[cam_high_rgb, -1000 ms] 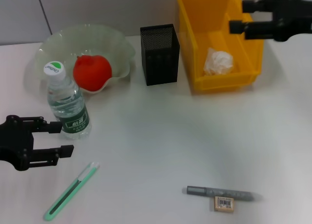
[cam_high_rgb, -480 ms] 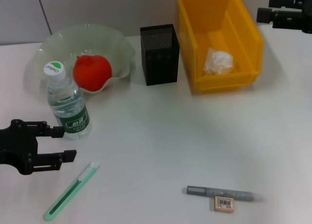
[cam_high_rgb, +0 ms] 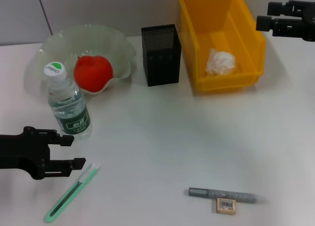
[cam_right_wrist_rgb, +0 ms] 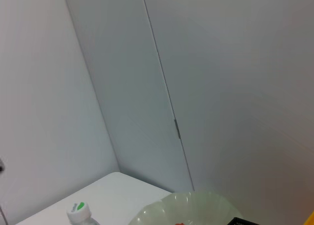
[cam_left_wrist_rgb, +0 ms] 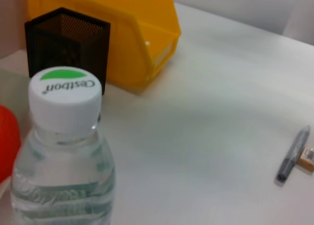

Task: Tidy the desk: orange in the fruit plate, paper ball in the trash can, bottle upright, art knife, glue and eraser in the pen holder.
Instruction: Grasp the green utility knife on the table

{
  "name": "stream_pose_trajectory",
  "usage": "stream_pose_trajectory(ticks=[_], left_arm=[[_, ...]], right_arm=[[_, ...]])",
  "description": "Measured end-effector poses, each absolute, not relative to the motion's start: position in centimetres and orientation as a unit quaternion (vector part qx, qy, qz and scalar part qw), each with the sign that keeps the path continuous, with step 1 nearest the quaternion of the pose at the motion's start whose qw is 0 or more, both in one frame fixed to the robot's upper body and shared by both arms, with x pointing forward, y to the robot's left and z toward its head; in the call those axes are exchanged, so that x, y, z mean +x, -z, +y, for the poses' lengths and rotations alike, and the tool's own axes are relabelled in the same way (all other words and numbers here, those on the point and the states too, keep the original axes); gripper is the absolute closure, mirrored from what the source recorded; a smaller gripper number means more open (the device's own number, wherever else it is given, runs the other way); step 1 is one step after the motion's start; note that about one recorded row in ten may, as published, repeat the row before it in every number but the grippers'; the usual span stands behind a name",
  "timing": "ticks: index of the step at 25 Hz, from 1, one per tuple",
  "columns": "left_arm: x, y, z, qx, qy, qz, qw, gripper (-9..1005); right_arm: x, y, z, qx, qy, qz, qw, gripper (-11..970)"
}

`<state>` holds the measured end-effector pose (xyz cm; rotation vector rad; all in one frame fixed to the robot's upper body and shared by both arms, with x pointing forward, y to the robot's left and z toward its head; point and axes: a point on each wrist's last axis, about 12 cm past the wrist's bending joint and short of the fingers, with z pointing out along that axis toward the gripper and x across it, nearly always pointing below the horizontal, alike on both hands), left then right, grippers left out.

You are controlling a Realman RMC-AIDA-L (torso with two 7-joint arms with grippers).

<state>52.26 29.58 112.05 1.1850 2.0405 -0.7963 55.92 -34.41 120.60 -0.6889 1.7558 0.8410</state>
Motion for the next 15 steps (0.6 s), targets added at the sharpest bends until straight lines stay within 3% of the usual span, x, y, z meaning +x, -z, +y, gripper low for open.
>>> stream_pose_trajectory(ticks=[15], left_arm=[[52.4,-111.1,28.3,0.443,0.303,0.795,0.282,329]], right_arm=[[56.0,-120.7,-34.3,-0.289,-0.351,0.729,0.512,204]])
